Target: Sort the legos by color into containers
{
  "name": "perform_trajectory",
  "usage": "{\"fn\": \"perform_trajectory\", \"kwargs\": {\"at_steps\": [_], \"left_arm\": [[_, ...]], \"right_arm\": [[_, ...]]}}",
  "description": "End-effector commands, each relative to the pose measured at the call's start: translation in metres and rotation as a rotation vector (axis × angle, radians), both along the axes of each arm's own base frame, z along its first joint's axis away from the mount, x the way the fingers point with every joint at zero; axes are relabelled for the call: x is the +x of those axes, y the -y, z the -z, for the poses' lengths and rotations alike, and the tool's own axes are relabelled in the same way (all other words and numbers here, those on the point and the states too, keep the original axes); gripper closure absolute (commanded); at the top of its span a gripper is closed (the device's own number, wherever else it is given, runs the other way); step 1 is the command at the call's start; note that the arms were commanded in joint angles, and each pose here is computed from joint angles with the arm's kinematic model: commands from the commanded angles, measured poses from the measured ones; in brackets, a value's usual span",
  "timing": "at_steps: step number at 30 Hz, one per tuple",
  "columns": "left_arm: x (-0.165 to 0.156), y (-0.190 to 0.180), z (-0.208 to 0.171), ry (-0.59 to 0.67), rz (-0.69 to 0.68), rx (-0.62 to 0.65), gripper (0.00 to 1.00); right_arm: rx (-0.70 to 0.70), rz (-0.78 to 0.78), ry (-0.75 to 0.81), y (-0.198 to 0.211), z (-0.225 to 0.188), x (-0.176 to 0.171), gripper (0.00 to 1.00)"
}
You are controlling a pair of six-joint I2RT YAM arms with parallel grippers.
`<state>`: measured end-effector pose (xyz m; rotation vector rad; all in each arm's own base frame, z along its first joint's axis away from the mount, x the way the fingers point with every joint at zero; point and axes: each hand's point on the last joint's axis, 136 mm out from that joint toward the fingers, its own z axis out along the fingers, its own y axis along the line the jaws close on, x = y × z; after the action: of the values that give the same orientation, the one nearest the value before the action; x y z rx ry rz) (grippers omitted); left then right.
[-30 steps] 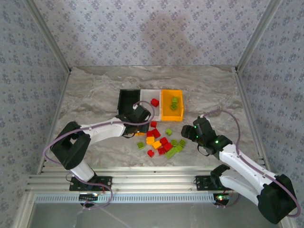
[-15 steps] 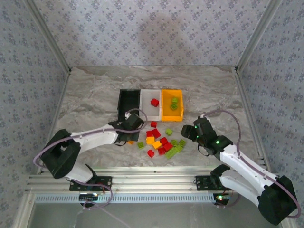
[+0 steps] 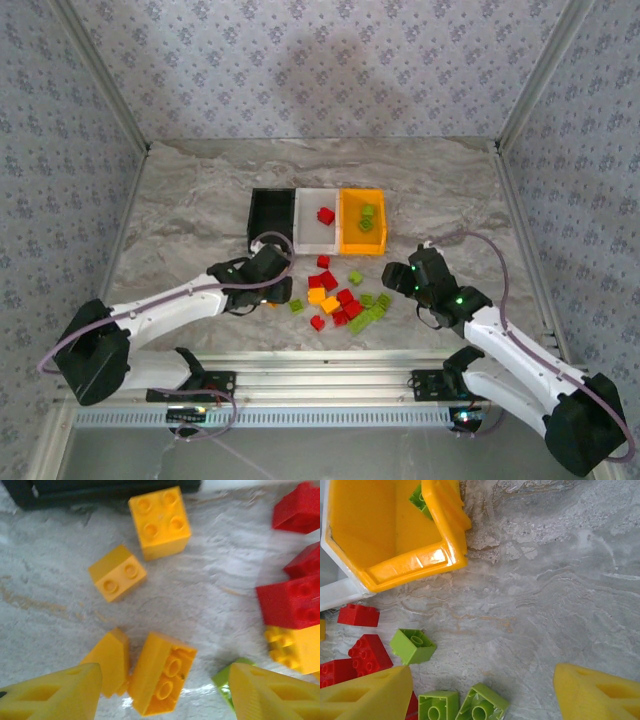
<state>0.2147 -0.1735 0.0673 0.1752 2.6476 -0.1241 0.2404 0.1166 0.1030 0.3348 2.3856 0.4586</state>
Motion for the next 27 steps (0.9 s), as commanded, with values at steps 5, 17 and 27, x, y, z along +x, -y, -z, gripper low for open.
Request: {"fn": "perform_trajectory", "kwargs": {"at_steps": [5, 17, 27], "left_arm": [[-0.003, -0.039, 0.007, 0.002, -0.121, 0.032, 0.30], [0.036, -0.023, 0.009, 0.024, -0.169, -0.143, 0.35], [0.024, -0.036, 0.042, -0.062, -0.197, -0.050, 0.46]], "right_arm": [[0.014, 0.012, 0.003, 0.001, 0.000, -0.002, 0.24], [0.008, 0.014, 0.002, 0.003, 0.000, -0.004, 0.24], [0.004, 0.017, 0.003, 0.005, 0.001, -0.004, 0.24]]}}
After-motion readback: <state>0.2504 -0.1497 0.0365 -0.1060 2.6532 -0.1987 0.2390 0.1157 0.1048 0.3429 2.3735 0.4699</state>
